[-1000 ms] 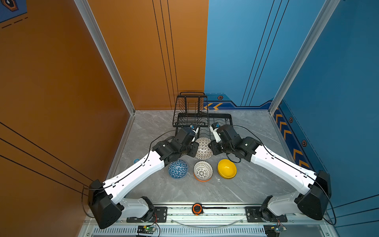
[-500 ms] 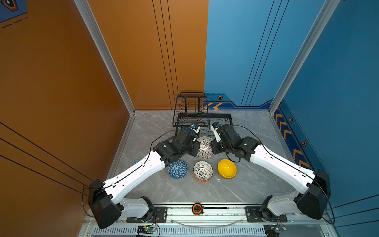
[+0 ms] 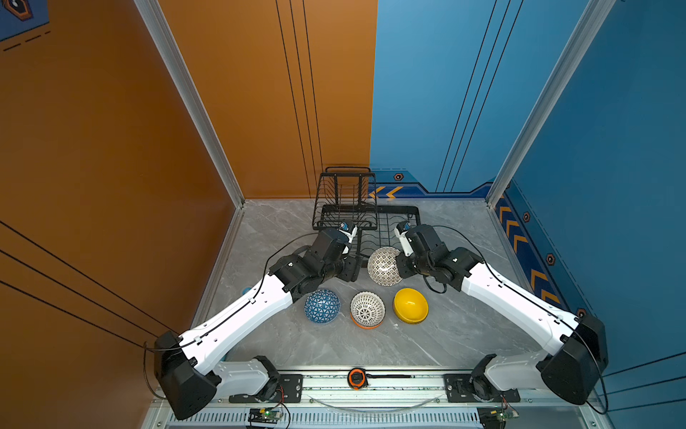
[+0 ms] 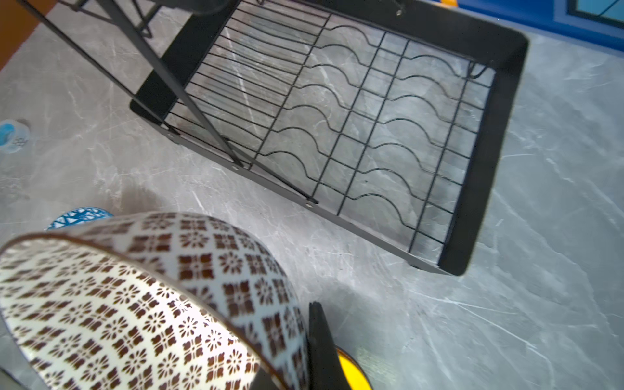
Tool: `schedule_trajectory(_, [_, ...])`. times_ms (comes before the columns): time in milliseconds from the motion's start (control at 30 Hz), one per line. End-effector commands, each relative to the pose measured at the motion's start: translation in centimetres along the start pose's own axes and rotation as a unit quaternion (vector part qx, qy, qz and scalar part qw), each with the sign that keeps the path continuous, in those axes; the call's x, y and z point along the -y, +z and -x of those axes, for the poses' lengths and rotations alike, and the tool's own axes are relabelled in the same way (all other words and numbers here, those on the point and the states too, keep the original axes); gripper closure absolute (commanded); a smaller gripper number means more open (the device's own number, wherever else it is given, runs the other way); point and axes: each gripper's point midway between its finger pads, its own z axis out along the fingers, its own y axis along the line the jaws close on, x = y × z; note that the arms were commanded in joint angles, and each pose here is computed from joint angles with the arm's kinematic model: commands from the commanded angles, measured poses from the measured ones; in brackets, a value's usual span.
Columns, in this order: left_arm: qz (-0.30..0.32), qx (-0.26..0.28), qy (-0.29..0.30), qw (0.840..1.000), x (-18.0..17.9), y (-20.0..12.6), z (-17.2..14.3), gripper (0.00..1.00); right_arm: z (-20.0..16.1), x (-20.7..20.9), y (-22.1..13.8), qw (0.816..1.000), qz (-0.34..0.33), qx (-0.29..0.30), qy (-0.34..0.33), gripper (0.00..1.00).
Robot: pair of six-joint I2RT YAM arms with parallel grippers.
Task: Load bowls into a dish rack
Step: Place the bowl in the dish rack.
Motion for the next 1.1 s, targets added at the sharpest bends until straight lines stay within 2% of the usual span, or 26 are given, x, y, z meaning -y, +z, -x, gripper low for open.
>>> schedule_trajectory(0, [0.022, -0.016, 0.001, 1.0, -1.7, -0.8, -1.3, 0.03, 1.7, 2.3, -1.7, 0.996, -0.06, 0.044, -0.044, 1.0])
schedule_trajectory(33, [0.025, -0.017, 0.0, 1.0, -2.1, -1.0, -1.4, 0.01, 1.9, 2.8, -1.8, 0.994, -0.077, 0.047, -0.057, 1.0])
schedule_trajectory(167, [0.034, -0.025, -0.006, 0.999, -3.3, -1.4, -2.0, 0.02, 2.8, 4.9, -2.5, 0.982, -0.146, 0.069, -0.102, 1.0])
schedule_trajectory(300, [0.039, -0.032, -0.013, 0.999, -4.3, -1.6, -2.6, 0.02, 4.1, 6.2, -3.2, 0.961, -0.208, 0.102, -0.15, 1.0])
schedule_trajectory(400, [0.042, -0.033, -0.019, 0.998, -4.9, -1.7, -2.9, 0.02, 5.1, 6.4, -3.4, 0.937, -0.251, 0.131, -0.204, 1.0])
schedule_trajectory(500, [0.043, -0.035, -0.023, 0.998, -5.3, -1.7, -3.2, 0.02, 6.0, 5.1, -3.4, 0.902, -0.283, 0.173, -0.275, 1.0])
schedule_trajectory(700, [0.047, -0.036, -0.031, 0.998, -6.0, -1.9, -3.7, 0.02, 7.7, 4.8, -3.2, 0.85, -0.339, 0.216, -0.341, 1.0])
schedule_trajectory(1067, [0.048, -0.04, -0.042, 0.997, -6.7, -2.1, -4.7, 0.02, 8.9, 4.5, -0.4, 0.787, -0.384, 0.224, -0.428, 1.0])
